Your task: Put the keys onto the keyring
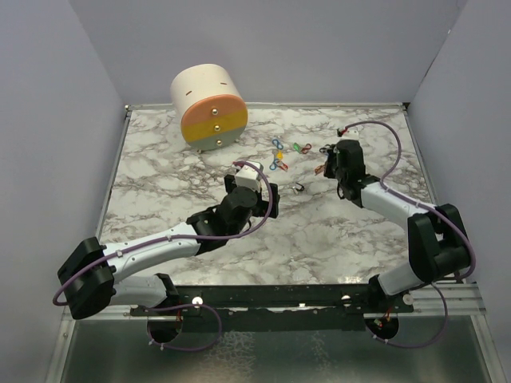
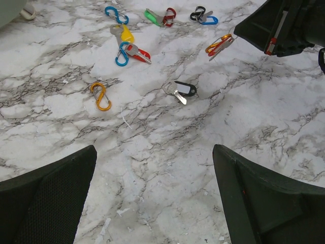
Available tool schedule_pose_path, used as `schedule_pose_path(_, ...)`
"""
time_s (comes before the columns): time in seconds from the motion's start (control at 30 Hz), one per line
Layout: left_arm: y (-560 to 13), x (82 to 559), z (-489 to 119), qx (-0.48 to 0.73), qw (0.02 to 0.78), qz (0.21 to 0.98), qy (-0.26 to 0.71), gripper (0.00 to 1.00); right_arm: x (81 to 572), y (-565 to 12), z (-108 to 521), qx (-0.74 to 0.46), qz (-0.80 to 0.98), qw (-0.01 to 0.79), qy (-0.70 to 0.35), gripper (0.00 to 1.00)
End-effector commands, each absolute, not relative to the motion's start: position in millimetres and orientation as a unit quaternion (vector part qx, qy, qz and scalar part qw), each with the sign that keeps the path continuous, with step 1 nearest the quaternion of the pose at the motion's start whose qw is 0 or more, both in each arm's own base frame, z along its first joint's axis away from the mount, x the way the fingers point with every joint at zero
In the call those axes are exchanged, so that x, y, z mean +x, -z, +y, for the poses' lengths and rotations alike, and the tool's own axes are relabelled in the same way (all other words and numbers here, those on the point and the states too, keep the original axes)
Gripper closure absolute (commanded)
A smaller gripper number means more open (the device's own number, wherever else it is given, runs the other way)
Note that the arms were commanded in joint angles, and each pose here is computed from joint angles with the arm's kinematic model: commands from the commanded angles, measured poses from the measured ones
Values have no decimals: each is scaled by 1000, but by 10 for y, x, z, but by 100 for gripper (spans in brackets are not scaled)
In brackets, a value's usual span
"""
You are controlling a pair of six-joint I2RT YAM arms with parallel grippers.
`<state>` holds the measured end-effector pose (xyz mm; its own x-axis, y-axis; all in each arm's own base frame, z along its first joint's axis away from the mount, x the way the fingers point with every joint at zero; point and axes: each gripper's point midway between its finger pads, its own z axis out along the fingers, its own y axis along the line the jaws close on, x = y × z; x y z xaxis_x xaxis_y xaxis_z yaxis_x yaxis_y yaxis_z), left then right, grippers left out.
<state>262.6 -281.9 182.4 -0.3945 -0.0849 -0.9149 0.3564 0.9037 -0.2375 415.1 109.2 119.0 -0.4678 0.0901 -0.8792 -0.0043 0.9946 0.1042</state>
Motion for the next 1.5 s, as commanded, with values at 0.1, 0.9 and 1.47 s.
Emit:
schedule_pose_path(0.1,-1875,2688,-2811,75,559,802,199,1,4331,-1215,1316,8,852,516,-89,99)
schedule_pose_path(0.9,-1826,2711,-2753,74,560,803,190,1,4636,-1028,1617,-24,858,497,-128,99)
schedule_pose_path(1.47,-1837,2703,-2727,70,561,802,193,1,4560,-940,852,120,870,478,-32,99)
